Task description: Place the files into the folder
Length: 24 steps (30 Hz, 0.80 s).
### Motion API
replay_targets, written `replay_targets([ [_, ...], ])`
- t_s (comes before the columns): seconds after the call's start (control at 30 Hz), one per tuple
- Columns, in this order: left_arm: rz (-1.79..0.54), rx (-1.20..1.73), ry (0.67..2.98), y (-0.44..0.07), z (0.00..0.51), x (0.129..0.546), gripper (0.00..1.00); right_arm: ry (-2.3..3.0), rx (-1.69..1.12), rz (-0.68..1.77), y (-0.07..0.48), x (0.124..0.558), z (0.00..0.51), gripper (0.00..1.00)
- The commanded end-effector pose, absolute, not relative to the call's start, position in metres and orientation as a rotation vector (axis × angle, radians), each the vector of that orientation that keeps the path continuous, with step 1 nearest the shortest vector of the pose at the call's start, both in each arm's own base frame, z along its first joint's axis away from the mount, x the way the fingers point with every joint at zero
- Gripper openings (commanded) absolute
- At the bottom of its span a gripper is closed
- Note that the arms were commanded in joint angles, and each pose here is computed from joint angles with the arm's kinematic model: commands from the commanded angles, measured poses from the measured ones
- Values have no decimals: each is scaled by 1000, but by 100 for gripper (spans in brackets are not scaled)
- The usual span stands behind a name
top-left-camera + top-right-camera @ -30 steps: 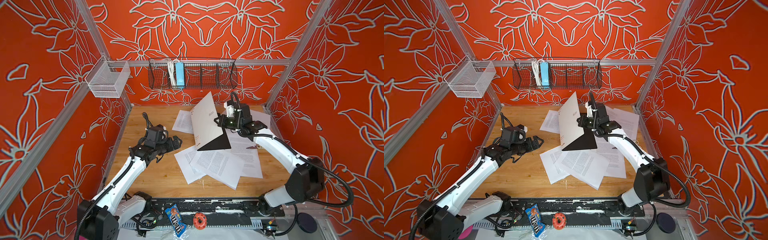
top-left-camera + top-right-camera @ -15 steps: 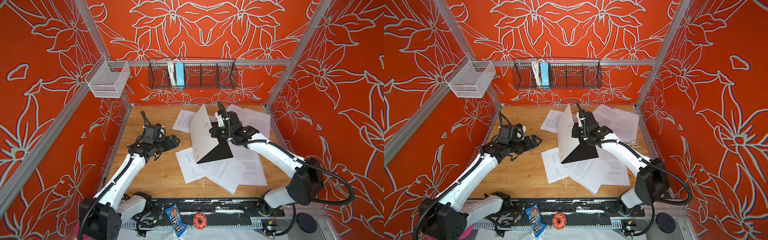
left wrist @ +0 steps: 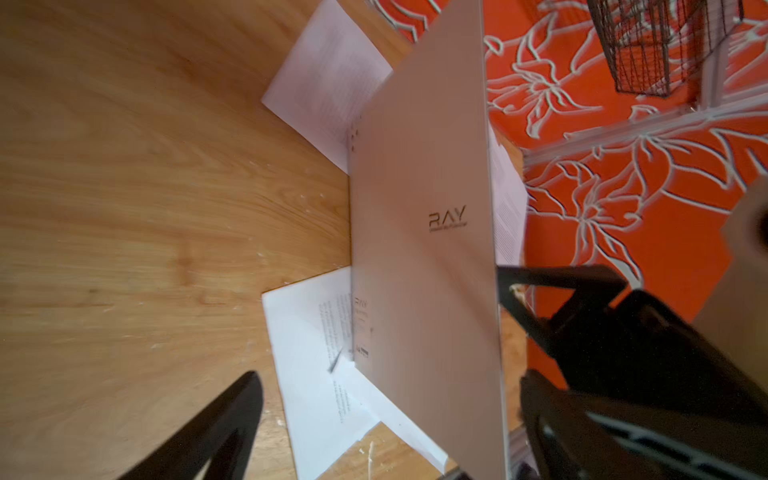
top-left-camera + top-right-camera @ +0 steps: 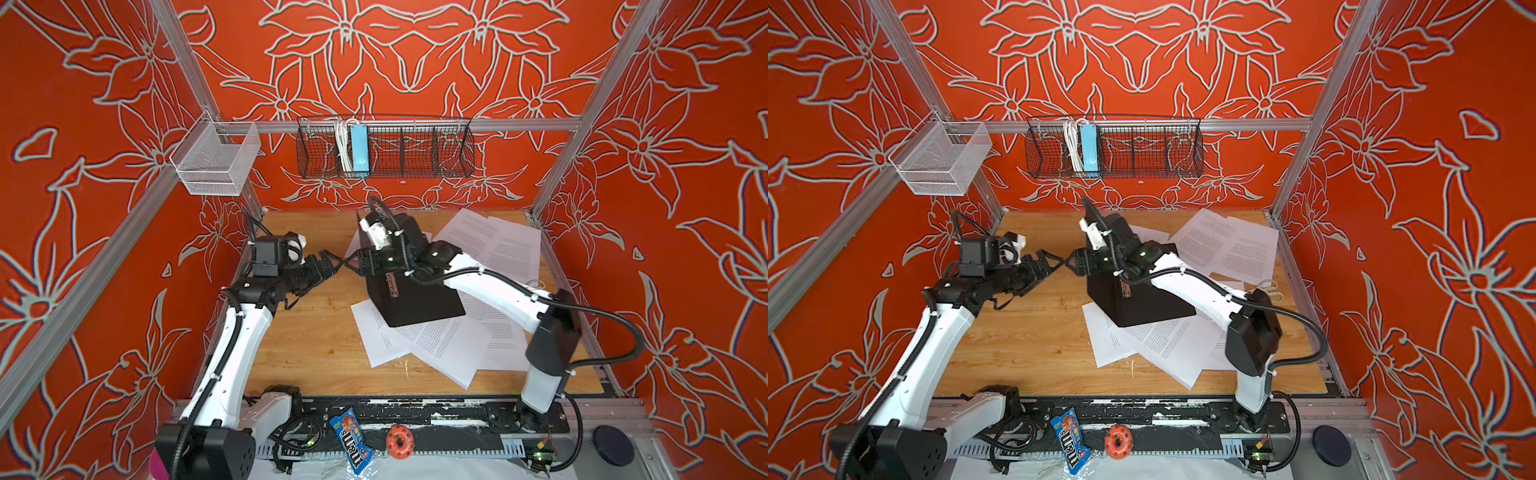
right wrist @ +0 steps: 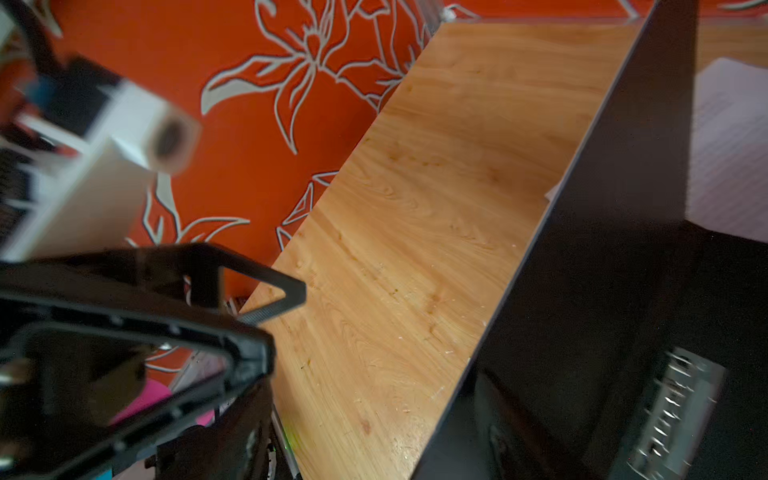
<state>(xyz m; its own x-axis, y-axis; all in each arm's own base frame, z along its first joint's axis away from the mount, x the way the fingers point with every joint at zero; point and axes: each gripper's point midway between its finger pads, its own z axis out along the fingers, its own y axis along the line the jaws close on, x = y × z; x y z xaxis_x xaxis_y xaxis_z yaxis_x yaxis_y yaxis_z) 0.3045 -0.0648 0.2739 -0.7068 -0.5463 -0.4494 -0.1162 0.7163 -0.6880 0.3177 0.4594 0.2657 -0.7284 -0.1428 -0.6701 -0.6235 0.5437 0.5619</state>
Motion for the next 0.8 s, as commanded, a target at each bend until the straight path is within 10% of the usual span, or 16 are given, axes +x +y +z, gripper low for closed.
replay_targets([
  [0.0,-839,-470,2130,-56,329,281,97,2290,-711,1244,505,307,218,85],
  [0.4,-1056,-422,2065,-74,324,291,98,2305,-679,1222,456,336,201,94],
  [0.77,-1337,-454,2349,-149,162,329,97,2503,-415,1078,329,351,116,53],
])
